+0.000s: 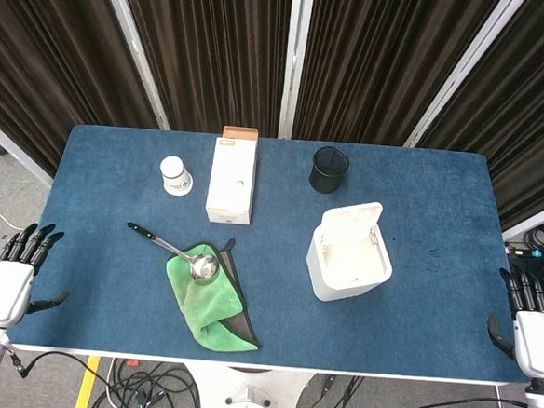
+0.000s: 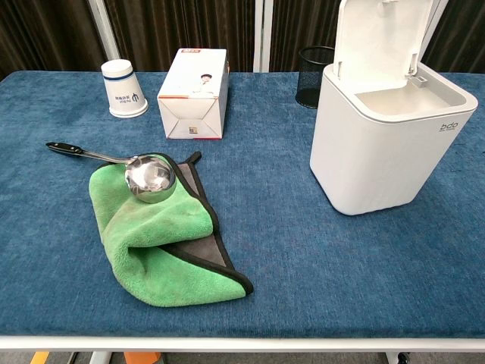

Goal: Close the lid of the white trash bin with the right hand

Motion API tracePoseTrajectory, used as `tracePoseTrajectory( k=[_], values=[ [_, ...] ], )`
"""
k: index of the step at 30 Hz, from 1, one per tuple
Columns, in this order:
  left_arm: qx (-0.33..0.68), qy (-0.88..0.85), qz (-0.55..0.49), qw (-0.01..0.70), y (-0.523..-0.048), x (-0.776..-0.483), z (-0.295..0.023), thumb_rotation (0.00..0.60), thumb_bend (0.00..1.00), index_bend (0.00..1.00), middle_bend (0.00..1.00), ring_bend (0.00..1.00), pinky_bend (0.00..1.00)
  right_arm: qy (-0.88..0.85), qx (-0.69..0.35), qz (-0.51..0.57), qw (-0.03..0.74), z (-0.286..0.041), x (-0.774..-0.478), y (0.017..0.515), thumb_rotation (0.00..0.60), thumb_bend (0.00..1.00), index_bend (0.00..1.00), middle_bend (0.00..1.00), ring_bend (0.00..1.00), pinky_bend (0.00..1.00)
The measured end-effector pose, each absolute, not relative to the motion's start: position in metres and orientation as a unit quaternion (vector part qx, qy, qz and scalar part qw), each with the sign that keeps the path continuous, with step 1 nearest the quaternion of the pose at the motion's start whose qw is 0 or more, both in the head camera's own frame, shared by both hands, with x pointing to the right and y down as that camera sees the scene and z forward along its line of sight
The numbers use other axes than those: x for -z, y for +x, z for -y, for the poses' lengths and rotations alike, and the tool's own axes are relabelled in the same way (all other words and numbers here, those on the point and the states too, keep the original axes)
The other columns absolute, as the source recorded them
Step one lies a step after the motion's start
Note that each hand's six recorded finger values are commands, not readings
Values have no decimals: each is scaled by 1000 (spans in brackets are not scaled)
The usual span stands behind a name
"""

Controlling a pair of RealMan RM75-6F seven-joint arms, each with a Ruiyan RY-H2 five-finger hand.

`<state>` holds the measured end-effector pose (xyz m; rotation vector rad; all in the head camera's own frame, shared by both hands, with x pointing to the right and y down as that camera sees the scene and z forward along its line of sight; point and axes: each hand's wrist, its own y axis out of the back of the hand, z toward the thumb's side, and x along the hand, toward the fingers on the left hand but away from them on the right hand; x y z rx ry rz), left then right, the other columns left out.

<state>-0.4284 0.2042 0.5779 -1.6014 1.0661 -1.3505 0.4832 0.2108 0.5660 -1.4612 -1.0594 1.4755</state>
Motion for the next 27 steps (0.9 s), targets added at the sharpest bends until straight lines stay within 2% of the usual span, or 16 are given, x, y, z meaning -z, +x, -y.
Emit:
tracePoseTrajectory(
  k=[9, 14, 20, 27],
  values=[
    [532, -629, -418, 384, -429, -578, -205, 600, 0, 143, 85, 7, 117, -582, -578, 415, 392, -208, -566, 481, 584, 388, 0, 0, 0, 0],
    [534, -631, -415, 381, -430, -579, -205, 600, 0, 143, 85, 7, 117, -591, -570, 408, 399, -201, -564, 472, 584, 493, 0, 0, 0, 0],
    [538, -633, -409, 377, -432, -584, -207, 600, 0, 143, 85, 7, 117, -618, -538, 389, 422, -177, -556, 440, 584, 476, 0, 0, 0, 0],
    [538, -632, -412, 376, -434, -584, -207, 600, 0, 143, 85, 7, 118, -659, -491, 343, 455, -124, -553, 369, 587, 231, 0, 0, 0, 0]
  ],
)
